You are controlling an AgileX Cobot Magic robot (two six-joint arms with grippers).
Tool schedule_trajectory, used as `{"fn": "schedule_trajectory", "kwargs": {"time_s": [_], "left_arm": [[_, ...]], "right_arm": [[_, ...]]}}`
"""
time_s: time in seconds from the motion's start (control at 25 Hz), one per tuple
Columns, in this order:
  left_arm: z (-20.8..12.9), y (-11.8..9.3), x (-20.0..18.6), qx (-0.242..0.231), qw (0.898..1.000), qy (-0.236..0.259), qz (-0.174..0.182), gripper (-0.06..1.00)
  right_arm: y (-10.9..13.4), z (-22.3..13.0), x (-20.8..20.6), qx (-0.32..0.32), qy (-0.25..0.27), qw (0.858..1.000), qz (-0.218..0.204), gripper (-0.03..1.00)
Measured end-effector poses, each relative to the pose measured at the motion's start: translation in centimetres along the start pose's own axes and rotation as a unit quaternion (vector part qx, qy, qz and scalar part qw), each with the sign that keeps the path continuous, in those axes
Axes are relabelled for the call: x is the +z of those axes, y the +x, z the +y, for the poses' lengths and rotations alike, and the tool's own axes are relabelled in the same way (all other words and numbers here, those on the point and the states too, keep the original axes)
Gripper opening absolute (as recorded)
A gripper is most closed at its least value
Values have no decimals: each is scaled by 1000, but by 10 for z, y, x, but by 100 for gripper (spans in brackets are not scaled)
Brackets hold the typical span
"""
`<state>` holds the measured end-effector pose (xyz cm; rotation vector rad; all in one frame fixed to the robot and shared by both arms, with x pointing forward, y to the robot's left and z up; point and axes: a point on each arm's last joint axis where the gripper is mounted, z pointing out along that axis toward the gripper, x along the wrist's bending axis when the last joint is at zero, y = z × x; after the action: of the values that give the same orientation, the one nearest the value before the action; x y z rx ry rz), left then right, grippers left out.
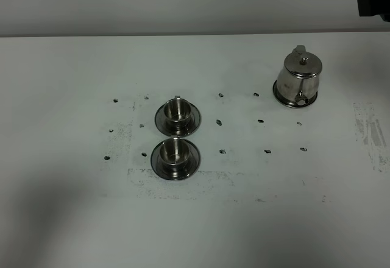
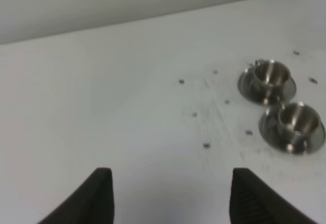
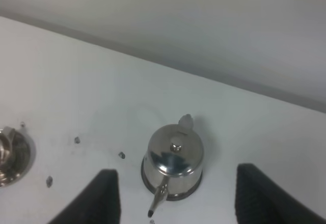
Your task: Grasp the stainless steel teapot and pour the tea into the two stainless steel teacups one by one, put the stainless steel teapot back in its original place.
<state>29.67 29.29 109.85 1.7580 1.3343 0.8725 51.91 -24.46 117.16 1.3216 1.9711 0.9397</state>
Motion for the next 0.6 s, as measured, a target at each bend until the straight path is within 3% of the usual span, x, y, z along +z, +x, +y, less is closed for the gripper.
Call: {"fn": "schedule_trajectory", "kwargs": {"time_s": [0.28, 0.6], "left_arm": [[-40, -3, -37, -28, 999, 3, -29, 49], [-68, -7, -45, -4, 999, 0, -45, 49]], "right_arm": [[1, -1, 0, 3, 5, 1000, 4, 50], [2, -1, 0, 9, 8, 1000, 11, 50]]}}
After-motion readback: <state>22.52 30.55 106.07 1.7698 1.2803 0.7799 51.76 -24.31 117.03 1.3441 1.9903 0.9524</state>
